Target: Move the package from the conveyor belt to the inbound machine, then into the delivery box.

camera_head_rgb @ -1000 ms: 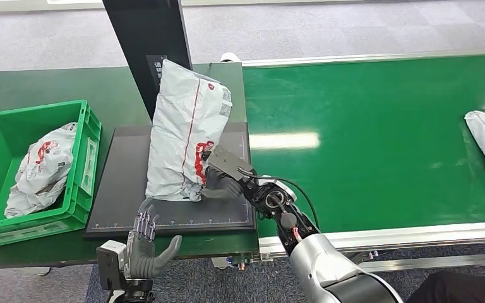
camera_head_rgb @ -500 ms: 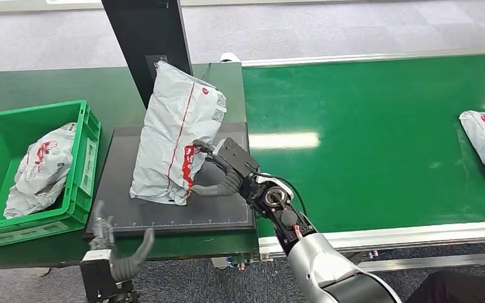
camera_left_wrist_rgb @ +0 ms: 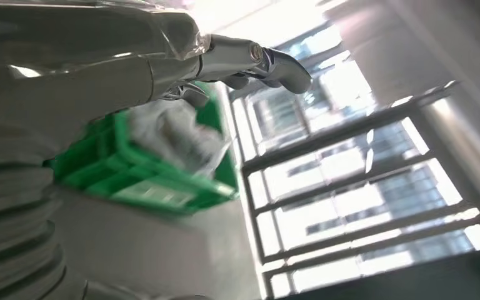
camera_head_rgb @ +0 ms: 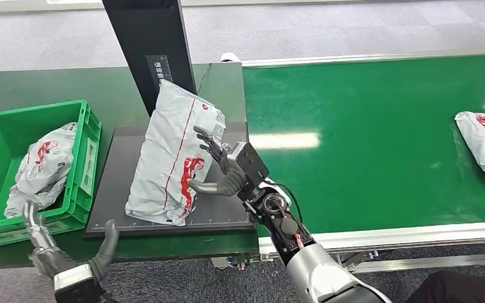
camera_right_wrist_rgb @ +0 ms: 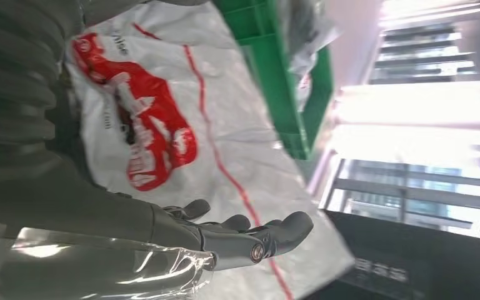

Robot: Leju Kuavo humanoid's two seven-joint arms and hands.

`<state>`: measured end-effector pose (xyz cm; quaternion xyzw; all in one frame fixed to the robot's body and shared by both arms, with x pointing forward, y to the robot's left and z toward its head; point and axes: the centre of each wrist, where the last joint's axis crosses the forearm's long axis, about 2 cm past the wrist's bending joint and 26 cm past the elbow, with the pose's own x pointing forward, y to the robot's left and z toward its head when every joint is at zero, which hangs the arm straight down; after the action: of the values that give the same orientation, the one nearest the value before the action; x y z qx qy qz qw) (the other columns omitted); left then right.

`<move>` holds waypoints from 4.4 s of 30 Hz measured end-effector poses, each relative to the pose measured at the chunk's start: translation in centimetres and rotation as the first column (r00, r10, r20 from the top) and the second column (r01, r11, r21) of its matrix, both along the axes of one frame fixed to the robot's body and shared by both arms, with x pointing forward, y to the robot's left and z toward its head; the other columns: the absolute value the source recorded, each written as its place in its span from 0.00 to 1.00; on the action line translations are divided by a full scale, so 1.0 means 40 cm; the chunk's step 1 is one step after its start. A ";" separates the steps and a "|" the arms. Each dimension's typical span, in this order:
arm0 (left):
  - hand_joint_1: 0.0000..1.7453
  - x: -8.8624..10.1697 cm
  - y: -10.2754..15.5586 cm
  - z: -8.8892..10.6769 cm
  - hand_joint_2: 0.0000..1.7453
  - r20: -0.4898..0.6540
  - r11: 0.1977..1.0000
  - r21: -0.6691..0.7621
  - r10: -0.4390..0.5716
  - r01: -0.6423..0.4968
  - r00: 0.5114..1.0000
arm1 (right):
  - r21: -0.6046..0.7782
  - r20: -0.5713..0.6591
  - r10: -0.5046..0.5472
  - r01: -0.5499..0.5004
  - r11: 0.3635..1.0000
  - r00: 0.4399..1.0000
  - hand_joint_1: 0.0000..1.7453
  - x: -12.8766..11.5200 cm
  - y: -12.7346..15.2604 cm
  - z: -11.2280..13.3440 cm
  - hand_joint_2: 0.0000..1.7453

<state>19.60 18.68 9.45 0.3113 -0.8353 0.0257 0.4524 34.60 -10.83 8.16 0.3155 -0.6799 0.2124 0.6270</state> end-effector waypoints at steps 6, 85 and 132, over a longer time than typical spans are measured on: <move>0.00 0.025 0.006 0.049 1.00 0.041 0.997 0.078 0.010 -0.013 0.999 | 0.115 -0.048 -0.100 0.105 0.988 0.994 0.00 -0.070 -0.004 -0.037 1.00; 1.00 0.182 -0.195 -0.162 1.00 -0.669 0.739 0.315 -0.272 0.595 0.692 | 0.339 0.325 -0.359 0.247 0.908 0.875 0.00 -0.273 -0.026 0.119 1.00; 1.00 0.093 0.051 0.273 1.00 0.428 0.971 0.182 0.062 -0.153 0.902 | 0.320 0.310 -0.407 0.308 0.896 0.859 0.00 -0.300 -0.032 0.090 1.00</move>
<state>23.33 20.71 20.37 0.3904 -0.8923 0.0283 0.2247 22.58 -12.11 11.78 0.2163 -0.8541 0.0559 0.4697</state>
